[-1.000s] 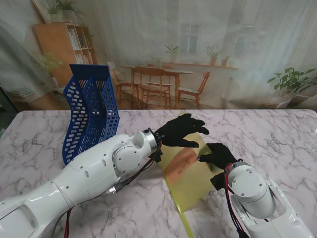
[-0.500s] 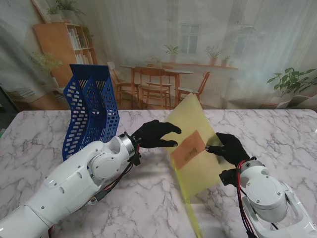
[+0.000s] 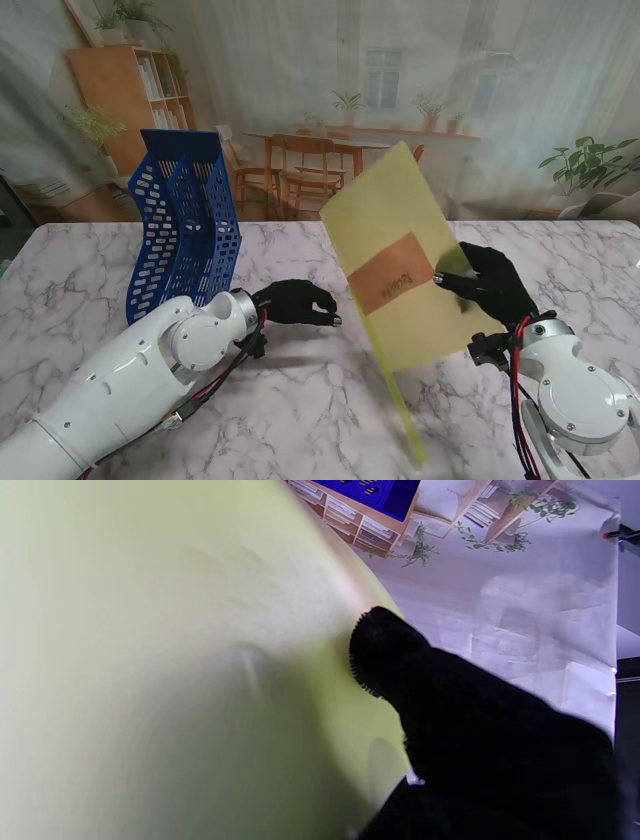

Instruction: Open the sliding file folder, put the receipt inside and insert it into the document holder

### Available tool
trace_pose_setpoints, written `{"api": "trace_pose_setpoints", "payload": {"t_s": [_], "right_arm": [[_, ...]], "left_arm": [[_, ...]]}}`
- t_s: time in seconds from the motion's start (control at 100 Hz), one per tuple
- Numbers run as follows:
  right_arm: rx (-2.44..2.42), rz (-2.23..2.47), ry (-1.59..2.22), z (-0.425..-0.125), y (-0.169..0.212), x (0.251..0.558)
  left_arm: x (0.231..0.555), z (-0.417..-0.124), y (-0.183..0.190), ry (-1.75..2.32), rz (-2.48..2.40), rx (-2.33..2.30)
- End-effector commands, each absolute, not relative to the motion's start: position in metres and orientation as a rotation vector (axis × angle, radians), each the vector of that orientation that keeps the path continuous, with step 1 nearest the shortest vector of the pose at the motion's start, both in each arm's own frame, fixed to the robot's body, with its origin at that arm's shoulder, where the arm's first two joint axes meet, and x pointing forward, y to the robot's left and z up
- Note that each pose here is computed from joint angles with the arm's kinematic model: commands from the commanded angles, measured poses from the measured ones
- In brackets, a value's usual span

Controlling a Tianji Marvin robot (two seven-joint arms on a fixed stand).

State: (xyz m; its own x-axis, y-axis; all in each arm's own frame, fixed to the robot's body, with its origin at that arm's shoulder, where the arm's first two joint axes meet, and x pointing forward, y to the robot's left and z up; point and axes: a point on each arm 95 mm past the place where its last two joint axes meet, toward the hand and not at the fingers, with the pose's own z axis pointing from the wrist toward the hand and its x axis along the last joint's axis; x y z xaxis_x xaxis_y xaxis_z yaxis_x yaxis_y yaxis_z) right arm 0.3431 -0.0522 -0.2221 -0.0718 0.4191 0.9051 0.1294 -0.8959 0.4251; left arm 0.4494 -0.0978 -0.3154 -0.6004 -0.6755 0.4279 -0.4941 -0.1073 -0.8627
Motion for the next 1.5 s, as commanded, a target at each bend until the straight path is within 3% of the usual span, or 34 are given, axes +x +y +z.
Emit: {"api": "trace_pose_setpoints", "payload": {"t_s": [0.0,0.56,1.07,1.49], "right_arm": [[1.982,2.092,0.607,-0.219,-0.051,0.340],[1.997,2.100,0.657,-0.221,-0.053,0.342],[2.014,2.104,0.658,-0.232,-0.058,0.344],[2.154,2.087,0.607,-0.242,-0.064,0.338]], "left_arm": [[0.448,-0.326,-0.097,2.035,-1.754,-1.407],[0.443,-0.331,-0.133,1.901,-1.999,-2.011],[0.428,-0.296,-0.150,1.223,-2.338,-2.111],[0.441,-0.280,-0.139,1.184,-2.299,-2.001]]}}
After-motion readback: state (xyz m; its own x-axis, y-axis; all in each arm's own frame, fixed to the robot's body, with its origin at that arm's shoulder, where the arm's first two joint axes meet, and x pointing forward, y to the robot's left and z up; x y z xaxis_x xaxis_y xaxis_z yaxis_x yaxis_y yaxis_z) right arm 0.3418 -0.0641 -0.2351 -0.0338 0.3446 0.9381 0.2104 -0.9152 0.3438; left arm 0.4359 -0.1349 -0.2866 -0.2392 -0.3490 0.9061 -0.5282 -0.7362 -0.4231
